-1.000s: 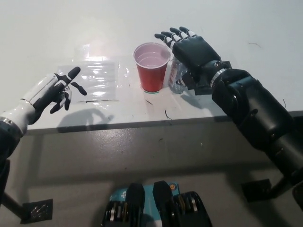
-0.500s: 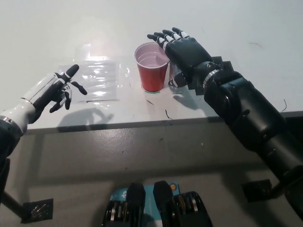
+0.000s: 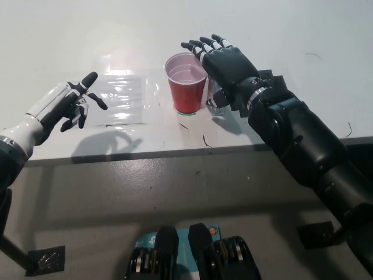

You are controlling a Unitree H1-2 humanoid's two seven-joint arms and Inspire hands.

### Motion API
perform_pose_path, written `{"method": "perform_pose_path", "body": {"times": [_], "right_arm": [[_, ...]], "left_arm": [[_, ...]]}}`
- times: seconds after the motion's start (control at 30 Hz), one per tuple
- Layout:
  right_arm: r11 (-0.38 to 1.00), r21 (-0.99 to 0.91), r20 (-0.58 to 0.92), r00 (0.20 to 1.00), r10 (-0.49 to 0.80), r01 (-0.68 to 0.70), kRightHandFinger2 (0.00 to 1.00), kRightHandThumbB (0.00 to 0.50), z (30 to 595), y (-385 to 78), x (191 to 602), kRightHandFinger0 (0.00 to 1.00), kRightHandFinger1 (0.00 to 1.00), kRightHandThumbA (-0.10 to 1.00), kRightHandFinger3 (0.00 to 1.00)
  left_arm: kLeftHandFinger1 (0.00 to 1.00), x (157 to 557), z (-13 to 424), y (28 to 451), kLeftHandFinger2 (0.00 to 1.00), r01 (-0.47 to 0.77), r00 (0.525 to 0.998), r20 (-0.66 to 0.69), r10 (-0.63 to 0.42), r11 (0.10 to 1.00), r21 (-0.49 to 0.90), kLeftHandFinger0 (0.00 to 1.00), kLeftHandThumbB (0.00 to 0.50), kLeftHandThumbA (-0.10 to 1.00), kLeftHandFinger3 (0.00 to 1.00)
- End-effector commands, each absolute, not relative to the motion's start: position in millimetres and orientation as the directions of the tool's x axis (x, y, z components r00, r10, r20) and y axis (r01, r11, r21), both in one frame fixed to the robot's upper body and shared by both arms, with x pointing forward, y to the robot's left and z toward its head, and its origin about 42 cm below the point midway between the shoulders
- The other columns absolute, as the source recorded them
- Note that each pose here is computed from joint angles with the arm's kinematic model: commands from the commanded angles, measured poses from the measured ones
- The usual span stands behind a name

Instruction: The robot uses its right hand to press the hand soap kept in the middle of the table to get liquid hand soap out

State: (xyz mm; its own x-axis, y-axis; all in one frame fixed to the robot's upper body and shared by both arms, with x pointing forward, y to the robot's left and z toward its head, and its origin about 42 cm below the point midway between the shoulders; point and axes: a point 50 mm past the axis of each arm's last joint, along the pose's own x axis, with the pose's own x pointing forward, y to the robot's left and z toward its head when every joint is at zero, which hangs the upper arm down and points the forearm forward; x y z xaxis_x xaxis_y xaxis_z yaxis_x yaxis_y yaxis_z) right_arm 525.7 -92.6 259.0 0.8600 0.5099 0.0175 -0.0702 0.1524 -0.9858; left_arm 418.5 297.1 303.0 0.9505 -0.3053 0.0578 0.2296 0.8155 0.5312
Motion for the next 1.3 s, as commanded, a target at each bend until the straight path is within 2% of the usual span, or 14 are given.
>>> {"method": "perform_pose_path", "body": {"times": [0.0, 0.43, 0.57, 0.83, 1.1, 1.27], "right_arm": [[0.06, -0.927, -0.309, 0.843, 0.44, -0.371, 1.0, 0.5, 156.8, -118.6, 501.0, 1.0, 1.0, 1.0, 1.0], [0.112, -0.896, -0.34, 0.825, 0.451, -0.43, 1.0, 0.5, 135.6, -114.1, 495.5, 1.0, 1.0, 1.0, 1.0], [0.122, -0.89, -0.344, 0.824, 0.451, -0.438, 1.0, 0.5, 130.5, -114.1, 492.9, 1.0, 1.0, 1.0, 1.0], [0.118, -0.886, -0.356, 0.82, 0.447, -0.449, 1.0, 0.5, 124.8, -115.3, 490.1, 1.0, 1.0, 1.0, 1.0], [0.119, -0.882, -0.366, 0.823, 0.434, -0.455, 1.0, 0.5, 118.7, -119.0, 489.3, 1.0, 1.0, 1.0, 1.0], [0.098, -0.888, -0.371, 0.826, 0.425, -0.449, 1.0, 0.5, 119.9, -121.0, 490.2, 1.0, 1.0, 1.0, 1.0]], "left_arm": [[0.02, 421.7, 339.2, 304.6, 0.13, 0.184, 0.943, 0.127, -0.307, 0.8, 0.571, 0.03, 0.091, 1.0, 0.38], [0.03, 424.1, 345.0, 303.9, 0.16, 0.187, 0.937, 0.139, -0.321, 0.795, 0.576, 0.04, 0.078, 0.99, 0.39], [0.01, 424.1, 345.1, 303.4, 0.13, 0.187, 0.937, 0.136, -0.321, 0.792, 0.582, 0.04, 0.071, 0.99, 0.38], [0.03, 421.8, 342.5, 304.0, 0.15, 0.189, 0.939, 0.129, -0.319, 0.792, 0.58, 0.05, 0.078, 0.99, 0.39], [0.0, 422.6, 342.5, 304.5, 0.12, 0.186, 0.937, 0.136, -0.322, 0.788, 0.587, 0.0, 0.09, 1.0, 0.37], [0.02, 425.3, 345.1, 304.5, 0.14, 0.191, 0.938, 0.133, -0.321, 0.796, 0.574, 0.04, 0.096, 1.0, 0.39]]}}
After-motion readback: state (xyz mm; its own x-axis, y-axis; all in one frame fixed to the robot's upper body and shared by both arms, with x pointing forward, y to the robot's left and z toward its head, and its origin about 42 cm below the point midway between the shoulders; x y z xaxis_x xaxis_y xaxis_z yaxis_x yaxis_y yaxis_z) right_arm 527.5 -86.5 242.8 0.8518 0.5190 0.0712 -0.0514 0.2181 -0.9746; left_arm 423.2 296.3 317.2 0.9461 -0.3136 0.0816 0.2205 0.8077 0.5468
